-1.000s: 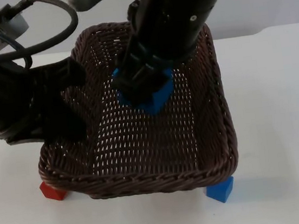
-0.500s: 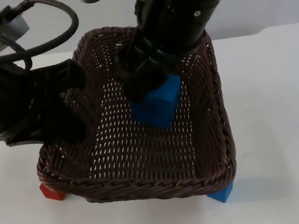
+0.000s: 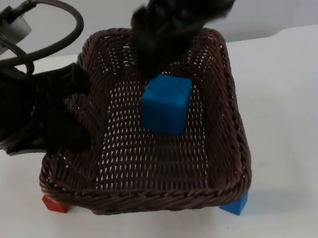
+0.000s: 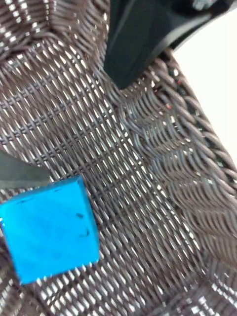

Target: Pick up the basket with the left hand and place the largest block into the basket with the right hand.

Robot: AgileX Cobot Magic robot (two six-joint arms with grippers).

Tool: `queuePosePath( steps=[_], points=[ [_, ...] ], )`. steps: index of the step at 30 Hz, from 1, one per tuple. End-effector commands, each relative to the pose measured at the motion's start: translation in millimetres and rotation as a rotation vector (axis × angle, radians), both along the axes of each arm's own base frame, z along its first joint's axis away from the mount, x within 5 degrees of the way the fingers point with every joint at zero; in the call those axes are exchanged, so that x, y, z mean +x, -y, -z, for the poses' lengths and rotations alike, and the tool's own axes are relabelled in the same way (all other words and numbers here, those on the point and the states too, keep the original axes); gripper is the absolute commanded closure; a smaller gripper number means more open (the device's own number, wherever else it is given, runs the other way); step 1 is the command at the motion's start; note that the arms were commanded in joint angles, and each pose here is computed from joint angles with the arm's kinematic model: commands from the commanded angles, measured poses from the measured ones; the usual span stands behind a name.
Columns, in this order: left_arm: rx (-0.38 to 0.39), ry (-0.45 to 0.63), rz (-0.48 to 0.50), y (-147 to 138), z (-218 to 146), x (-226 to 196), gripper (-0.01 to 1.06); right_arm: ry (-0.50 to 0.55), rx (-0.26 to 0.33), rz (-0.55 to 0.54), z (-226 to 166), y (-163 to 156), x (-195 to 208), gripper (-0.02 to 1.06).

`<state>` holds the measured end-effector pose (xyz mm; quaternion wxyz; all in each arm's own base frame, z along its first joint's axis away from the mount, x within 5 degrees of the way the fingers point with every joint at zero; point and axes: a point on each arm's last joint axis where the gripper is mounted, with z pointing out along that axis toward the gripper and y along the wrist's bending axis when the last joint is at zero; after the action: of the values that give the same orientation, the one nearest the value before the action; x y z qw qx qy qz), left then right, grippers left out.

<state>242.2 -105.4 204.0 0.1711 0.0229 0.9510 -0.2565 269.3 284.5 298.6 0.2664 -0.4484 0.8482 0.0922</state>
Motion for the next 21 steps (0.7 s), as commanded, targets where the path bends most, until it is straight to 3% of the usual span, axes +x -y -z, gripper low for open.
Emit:
queuePosePath(
  steps=[1,14,17,21],
  points=[
    [-0.019,0.011,-0.006,1.7,-4.5,-0.7,1.05,0.026,0.034,0.017,-23.5,9.2,-7.1,0.35],
    [-0.026,-0.011,0.011,2.7,-4.3,-3.1,1.05,0.126,0.185,0.053,-93.1,46.6,-42.8,0.35],
    [-0.023,-0.005,0.019,2.6,-4.2,-3.1,1.05,0.140,0.202,0.053,-88.9,52.5,-48.4,0.35],
    [-0.017,0.006,0.036,2.7,-4.3,-3.1,1.05,0.200,0.274,0.056,-69.5,65.0,-60.2,0.35]
  ],
)
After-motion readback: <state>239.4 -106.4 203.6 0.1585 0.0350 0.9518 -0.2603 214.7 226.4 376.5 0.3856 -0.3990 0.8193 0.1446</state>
